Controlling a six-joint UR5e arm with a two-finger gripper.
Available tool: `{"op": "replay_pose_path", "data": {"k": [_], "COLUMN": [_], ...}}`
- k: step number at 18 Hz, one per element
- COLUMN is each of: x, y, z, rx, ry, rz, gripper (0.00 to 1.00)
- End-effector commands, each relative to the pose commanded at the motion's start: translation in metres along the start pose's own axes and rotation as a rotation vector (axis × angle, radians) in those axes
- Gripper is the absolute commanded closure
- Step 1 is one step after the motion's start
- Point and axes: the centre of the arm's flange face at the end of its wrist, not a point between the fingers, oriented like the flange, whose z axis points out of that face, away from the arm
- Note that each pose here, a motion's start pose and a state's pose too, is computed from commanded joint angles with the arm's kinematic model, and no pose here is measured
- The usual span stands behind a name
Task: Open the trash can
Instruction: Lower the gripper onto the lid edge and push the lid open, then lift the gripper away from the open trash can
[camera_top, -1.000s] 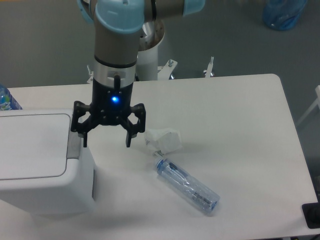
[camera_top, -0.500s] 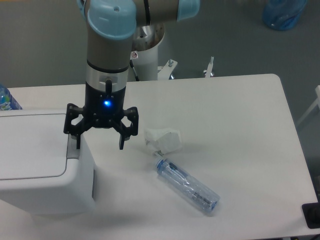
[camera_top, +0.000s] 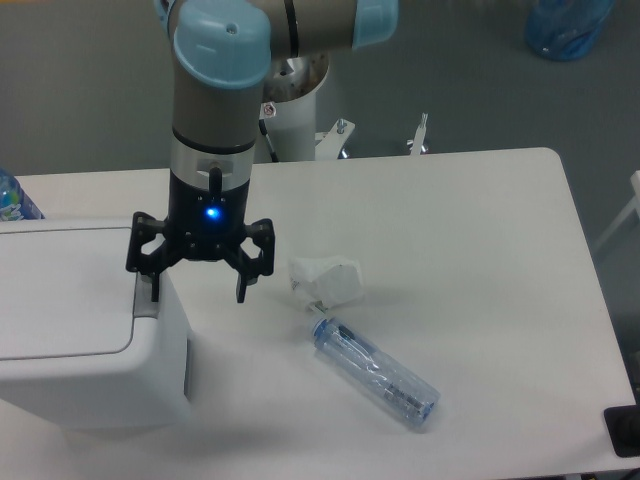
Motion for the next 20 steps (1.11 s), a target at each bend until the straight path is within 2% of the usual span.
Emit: {"op": "replay_pose_path", "data": {"k": [20], "x": [-0.0011], "y": [0.0014], "z": [0.0035], "rx": [-0.006], "ry": [-0.001], "rz": [-0.002], "gripper": [0.0]}}
